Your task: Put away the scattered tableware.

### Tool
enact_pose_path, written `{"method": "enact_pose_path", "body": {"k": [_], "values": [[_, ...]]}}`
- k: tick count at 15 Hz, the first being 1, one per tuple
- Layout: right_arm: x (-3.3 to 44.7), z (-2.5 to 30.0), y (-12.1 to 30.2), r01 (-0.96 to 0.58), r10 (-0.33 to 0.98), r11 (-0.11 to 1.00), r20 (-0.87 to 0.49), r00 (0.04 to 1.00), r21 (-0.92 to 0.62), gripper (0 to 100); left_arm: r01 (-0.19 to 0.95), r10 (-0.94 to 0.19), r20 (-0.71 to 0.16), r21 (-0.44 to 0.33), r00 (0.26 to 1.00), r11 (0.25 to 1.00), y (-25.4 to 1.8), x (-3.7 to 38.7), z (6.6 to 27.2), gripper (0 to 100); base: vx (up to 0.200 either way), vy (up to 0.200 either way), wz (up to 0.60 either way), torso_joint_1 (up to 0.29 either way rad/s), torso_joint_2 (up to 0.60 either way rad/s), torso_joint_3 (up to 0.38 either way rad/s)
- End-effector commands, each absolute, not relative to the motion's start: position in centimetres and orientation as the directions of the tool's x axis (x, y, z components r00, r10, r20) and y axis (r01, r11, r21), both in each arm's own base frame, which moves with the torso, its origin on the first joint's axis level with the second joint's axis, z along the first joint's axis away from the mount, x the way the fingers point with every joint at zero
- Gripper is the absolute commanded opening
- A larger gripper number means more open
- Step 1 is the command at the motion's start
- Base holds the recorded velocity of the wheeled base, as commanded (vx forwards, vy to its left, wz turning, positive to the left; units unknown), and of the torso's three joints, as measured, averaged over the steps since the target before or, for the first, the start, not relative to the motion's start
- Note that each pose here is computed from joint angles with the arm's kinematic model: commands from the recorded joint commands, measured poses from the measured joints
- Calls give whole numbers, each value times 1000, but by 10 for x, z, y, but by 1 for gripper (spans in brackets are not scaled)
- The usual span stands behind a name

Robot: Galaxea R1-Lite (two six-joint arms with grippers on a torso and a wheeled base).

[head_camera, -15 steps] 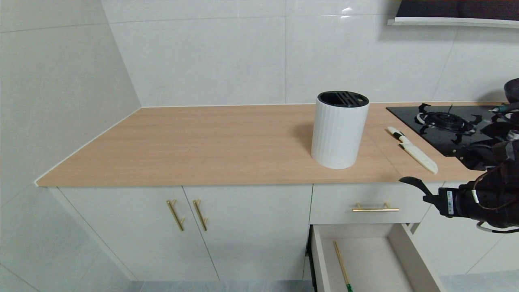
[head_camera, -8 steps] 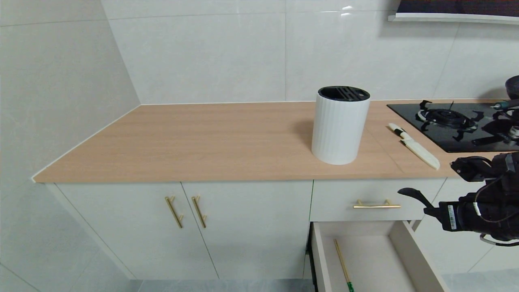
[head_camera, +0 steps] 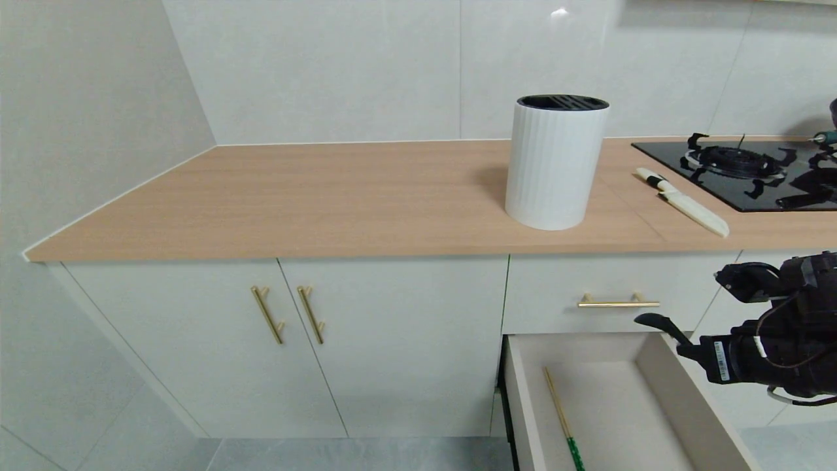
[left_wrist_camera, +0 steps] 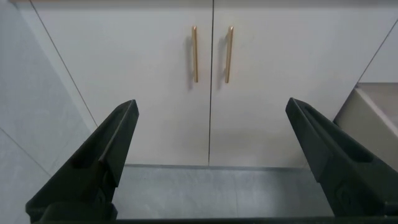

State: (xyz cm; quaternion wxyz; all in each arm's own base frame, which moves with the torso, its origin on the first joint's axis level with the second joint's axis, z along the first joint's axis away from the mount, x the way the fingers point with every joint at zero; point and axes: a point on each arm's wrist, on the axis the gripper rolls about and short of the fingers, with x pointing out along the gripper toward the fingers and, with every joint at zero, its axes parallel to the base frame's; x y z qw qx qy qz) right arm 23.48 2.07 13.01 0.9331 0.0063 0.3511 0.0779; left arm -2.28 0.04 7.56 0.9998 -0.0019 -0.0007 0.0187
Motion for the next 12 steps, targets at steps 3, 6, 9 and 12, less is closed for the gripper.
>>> {"method": "enact_pose_path", "body": {"k": [3,6,9,12], "values": [[239,119,28,-167,168,984,-671,722,67,0,-38,38,2,-5,999,999,0,-23,76,100,0,0,0,-168,476,302],[242,112,28,-165,165,984,-670,723,65,0,-38,38,2,-5,999,999,0,-23,76,100,0,0,0,-163,468,307],[243,111,28,-165,166,984,-668,726,64,0,-38,38,2,-5,999,999,0,-23,76,100,0,0,0,-131,461,318],[242,110,29,-167,167,984,-670,723,65,0,-38,38,2,-5,999,999,0,-23,76,100,0,0,0,-89,447,338]]}}
